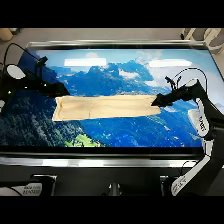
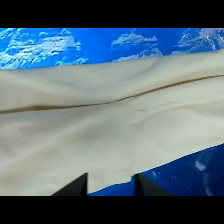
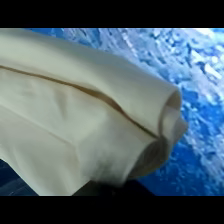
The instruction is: Fold the shirts.
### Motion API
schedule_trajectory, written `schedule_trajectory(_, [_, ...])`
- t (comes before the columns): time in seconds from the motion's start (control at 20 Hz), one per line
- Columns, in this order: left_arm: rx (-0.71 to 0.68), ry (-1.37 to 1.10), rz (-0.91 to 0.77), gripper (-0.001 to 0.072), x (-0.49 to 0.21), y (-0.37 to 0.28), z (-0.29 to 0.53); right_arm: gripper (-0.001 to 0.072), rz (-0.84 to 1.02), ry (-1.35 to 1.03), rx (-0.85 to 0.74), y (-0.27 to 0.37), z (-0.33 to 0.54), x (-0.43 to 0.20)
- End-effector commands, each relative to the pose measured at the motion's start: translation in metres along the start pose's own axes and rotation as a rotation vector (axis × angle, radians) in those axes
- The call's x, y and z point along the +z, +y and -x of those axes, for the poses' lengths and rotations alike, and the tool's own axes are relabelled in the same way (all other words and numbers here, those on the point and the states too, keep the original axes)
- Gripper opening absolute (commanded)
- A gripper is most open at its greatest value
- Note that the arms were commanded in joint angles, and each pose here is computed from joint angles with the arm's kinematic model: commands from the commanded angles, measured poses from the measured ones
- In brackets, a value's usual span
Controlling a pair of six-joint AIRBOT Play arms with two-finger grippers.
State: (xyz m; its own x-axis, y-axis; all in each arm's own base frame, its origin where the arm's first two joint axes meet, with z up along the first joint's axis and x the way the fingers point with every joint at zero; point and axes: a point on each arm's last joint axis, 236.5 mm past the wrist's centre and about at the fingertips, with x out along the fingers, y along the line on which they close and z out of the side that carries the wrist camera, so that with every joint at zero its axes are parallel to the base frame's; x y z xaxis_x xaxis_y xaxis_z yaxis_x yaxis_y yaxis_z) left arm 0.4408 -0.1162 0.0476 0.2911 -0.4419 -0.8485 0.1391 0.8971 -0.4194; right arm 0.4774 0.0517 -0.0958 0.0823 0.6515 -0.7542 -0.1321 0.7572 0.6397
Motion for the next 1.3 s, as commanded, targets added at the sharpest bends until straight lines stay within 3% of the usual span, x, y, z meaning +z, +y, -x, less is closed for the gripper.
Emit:
schedule_trajectory(0.0, [-0.019, -0.029, -0.067, 0.0041, 0.007, -0.032, -0.027, 0.0017, 0.079, -0.034, 0.104, 0.045, 0.009, 0.009])
schedule_trajectory(0.25, [-0.161, 0.021, -0.003, 0.0028, -0.008, -0.1, -0.12, 0.0016, 0.274, -0.212, 0.055, 0.131, 0.103, 0.025])
schedule_trajectory(0.55, [-0.469, 0.034, 0.36, 0.0028, -0.028, -0.209, -0.209, 0.0016, 0.368, -0.318, 0.027, 0.221, 0.18, -0.006])
schedule_trajectory(0.75, [-0.614, 0.067, 0.461, 0.0028, -0.051, -0.27, -0.227, 0.0016, 0.391, -0.38, 0.024, 0.256, 0.207, -0.02])
schedule_trajectory(0.9, [-0.705, 0.076, 0.391, 0.0027, -0.061, -0.304, -0.223, 0.0016, 0.417, -0.403, 0.014, 0.266, 0.217, -0.026])
schedule_trajectory(1.05, [-0.729, 0.052, 0.232, 0.0024, -0.044, -0.286, -0.194, 0.0016, 0.404, -0.386, 0.041, 0.262, 0.207, -0.021])
schedule_trajectory(1.25, [-0.457, -0.139, 0.057, 0.0024, 0.034, -0.174, -0.102, 0.0016, 0.481, -0.413, 0.149, 0.308, 0.161, 0.005])
